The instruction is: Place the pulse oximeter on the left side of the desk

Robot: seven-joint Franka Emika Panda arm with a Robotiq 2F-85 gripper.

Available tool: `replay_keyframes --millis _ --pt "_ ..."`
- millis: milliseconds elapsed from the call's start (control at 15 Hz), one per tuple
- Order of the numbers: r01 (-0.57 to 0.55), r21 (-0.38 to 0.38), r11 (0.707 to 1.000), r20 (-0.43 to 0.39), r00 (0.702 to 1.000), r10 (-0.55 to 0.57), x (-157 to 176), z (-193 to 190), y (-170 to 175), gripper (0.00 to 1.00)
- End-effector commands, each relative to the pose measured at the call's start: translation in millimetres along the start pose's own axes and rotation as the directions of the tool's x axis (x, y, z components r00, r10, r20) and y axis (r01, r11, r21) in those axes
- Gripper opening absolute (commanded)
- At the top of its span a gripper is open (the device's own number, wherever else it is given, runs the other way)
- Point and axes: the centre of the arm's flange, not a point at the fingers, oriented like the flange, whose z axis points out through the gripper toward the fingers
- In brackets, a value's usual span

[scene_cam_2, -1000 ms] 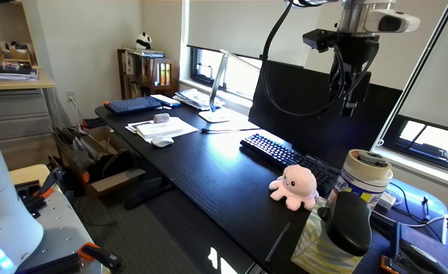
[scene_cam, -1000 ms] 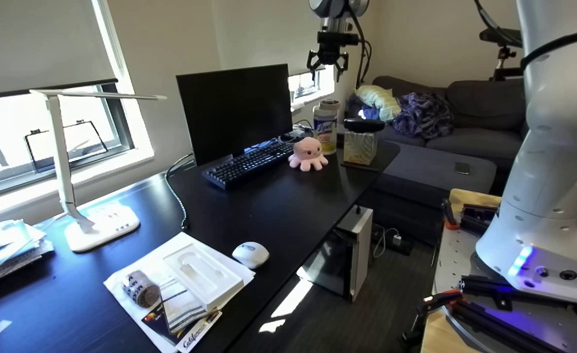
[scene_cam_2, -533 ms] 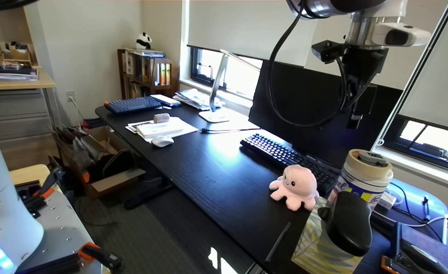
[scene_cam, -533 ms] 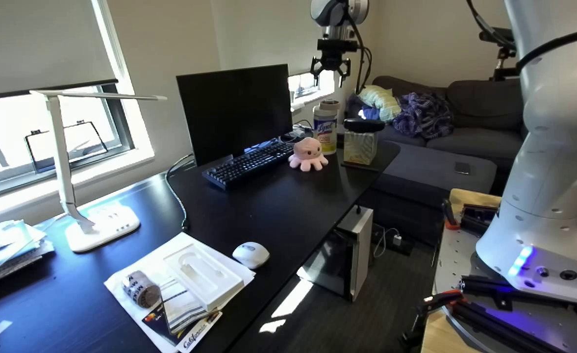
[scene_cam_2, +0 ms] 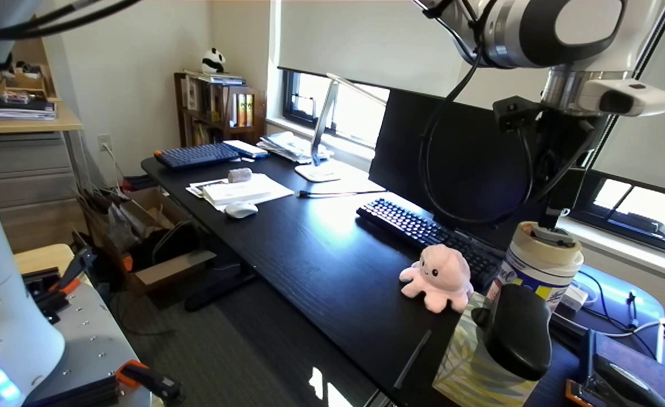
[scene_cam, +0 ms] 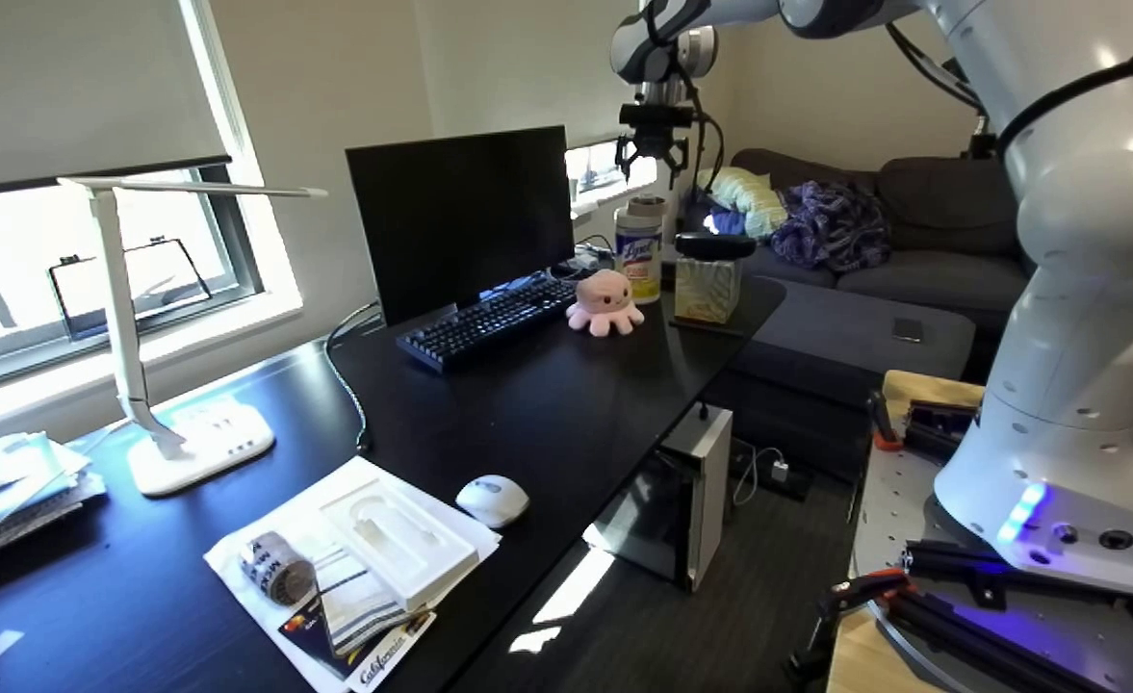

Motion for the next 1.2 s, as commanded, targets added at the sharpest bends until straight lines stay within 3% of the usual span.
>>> replay_keyframes --millis 0,467,533,667,1133 --pt "-0.037 0.002 0.999 0.030 0.999 0.037 28 15 -19 1.00" --pt "-0.024 0.016 1.000 0.005 1.000 0.024 47 23 -25 1.00" --pt "-0.019 0.016 1.000 0.007 1.000 0.019 48 23 -25 0.75" --pt "-0.019 0.013 1.000 0.016 1.000 0.019 48 22 -26 0.68" --pt "-0.025 -0.005 1.000 0.052 0.998 0.025 51 31 -25 0.22"
